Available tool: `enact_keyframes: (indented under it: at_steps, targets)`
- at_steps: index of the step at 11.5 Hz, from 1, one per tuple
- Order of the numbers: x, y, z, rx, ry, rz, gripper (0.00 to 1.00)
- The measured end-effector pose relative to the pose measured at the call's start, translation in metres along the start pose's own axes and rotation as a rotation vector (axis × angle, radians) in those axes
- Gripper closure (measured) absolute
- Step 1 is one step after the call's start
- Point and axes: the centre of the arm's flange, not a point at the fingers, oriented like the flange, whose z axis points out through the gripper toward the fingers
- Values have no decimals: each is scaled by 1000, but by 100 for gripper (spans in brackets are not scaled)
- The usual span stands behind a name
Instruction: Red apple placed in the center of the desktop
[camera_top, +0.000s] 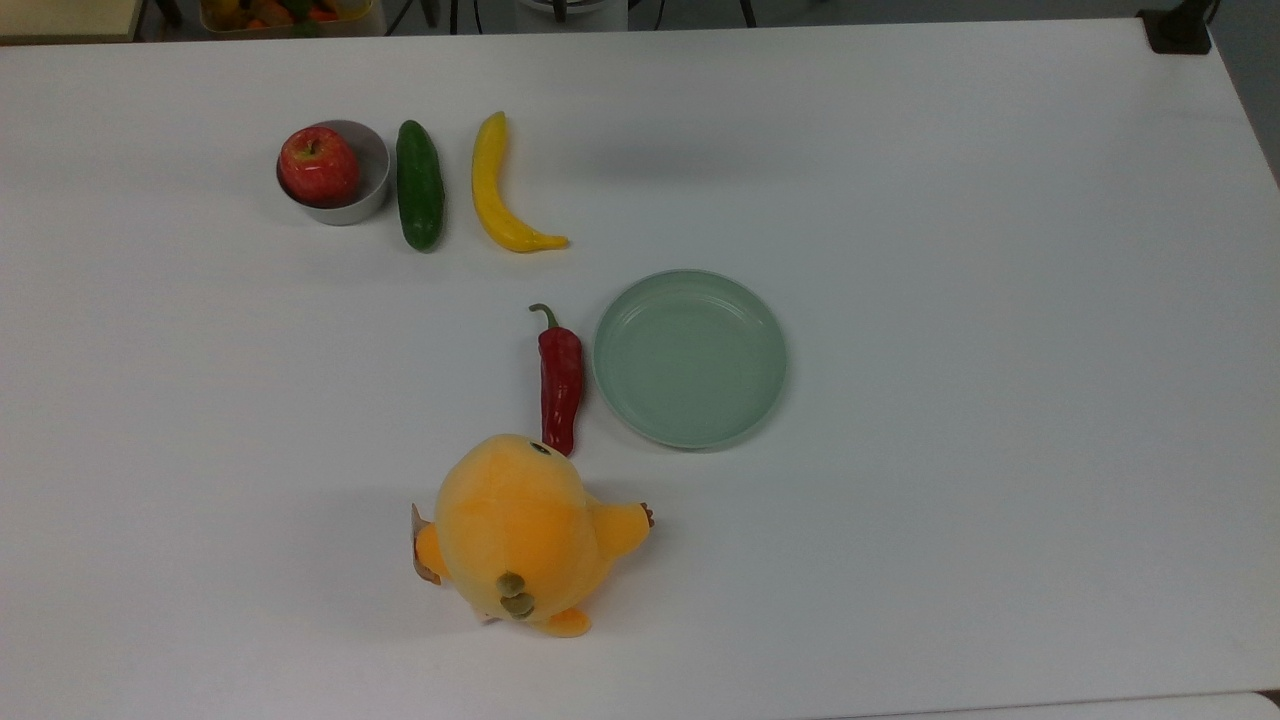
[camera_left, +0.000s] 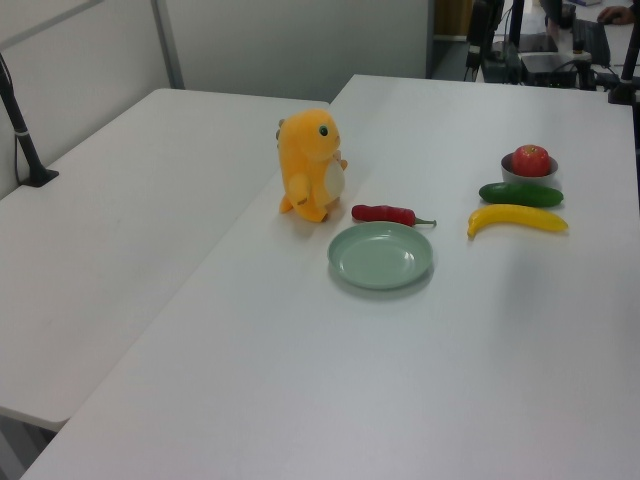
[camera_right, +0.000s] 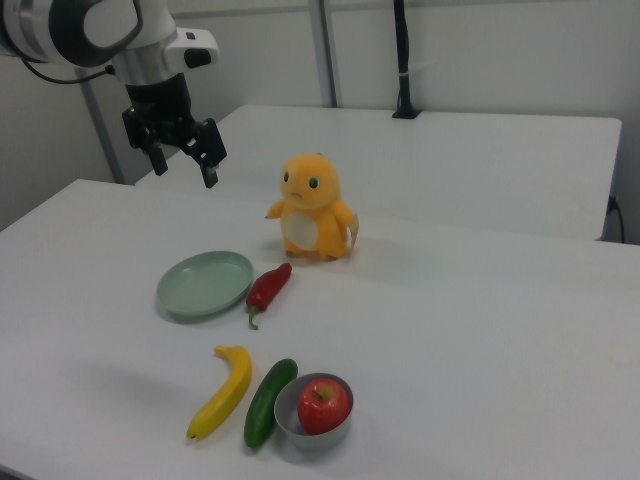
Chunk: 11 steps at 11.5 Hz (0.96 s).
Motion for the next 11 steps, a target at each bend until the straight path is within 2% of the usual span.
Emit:
enact_keyframes:
  at_steps: [11]
  targets:
    - [-2,0,8,1,-24,-4,0]
